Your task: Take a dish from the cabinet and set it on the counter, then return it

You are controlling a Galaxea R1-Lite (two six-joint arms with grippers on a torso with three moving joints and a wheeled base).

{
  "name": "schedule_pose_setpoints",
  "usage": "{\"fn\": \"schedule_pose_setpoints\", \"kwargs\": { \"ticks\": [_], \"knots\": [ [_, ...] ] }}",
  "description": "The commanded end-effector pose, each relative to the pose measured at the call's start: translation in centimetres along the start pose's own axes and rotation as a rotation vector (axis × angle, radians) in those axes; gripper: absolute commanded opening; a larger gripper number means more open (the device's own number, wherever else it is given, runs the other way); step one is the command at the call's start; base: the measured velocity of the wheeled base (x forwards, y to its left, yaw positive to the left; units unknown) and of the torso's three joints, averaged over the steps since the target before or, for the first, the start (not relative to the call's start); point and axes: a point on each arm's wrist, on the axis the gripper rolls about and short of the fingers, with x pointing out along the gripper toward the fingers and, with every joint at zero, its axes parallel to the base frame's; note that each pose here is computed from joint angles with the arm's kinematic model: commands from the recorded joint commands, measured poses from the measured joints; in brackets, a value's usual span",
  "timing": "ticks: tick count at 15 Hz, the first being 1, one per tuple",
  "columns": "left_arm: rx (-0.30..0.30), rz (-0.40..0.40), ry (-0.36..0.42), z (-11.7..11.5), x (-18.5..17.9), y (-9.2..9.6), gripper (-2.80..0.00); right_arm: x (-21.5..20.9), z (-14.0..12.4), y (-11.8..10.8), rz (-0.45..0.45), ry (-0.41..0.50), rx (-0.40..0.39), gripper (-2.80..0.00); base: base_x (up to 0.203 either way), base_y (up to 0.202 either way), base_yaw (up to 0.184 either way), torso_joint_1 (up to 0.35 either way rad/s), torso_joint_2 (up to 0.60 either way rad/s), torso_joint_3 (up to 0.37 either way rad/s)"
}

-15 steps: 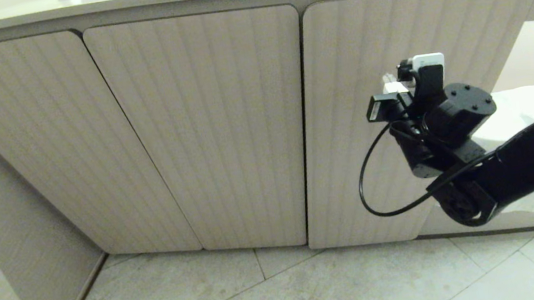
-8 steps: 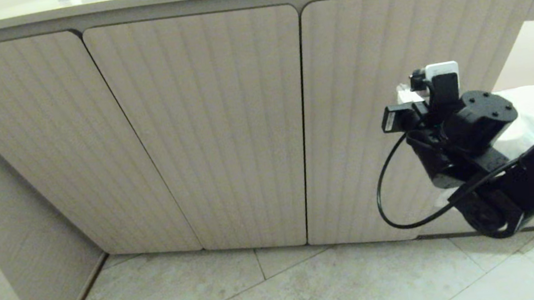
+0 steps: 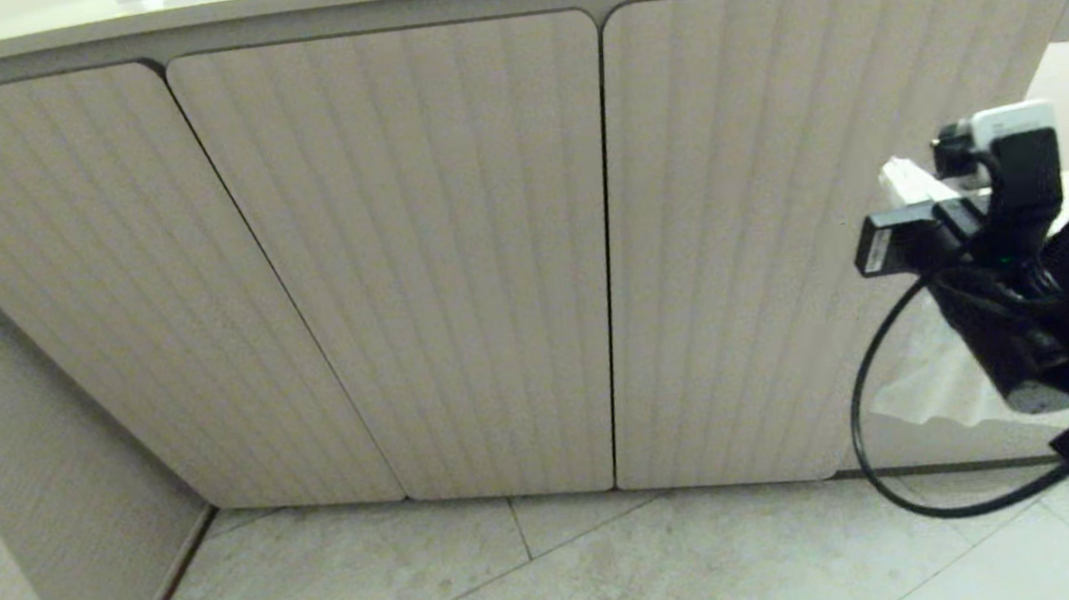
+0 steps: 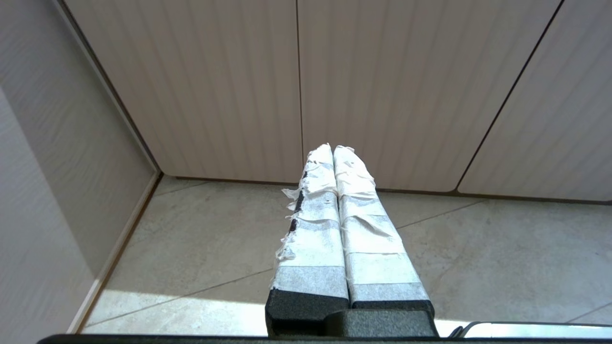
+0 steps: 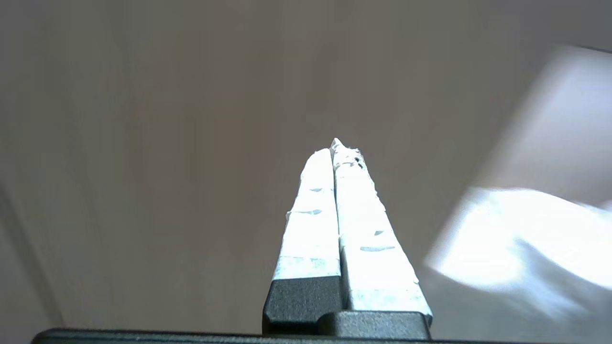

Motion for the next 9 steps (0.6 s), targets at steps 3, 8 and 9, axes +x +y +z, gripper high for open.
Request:
{"fn": "schedule_pose_setpoints", "kwargs": {
  "ticks": [3,8,9],
  "knots": [
    [-0.001,0.001,0.000,0.0,0.0,0.0,-2.80,-5.5,1.6,-6.8,-0.153,-0.022,-0.040,-2.80,0.000,0.000,0.000,0.000,0.00,0.000],
    [-0.001,0.000,0.000,0.0,0.0,0.0,-2.80,-14.5,3.0,-12.4,-0.335,-0.074,-0.143,-2.80,0.000,0.000,0.000,0.000,0.00,0.000],
    [-0.001,0.000,0.000,0.0,0.0,0.0,-2.80,-15.8,3.4,-12.8,-0.353,-0.092,-0.173,-2.80,0.000,0.000,0.000,0.000,0.00,0.000]
  ]
}}
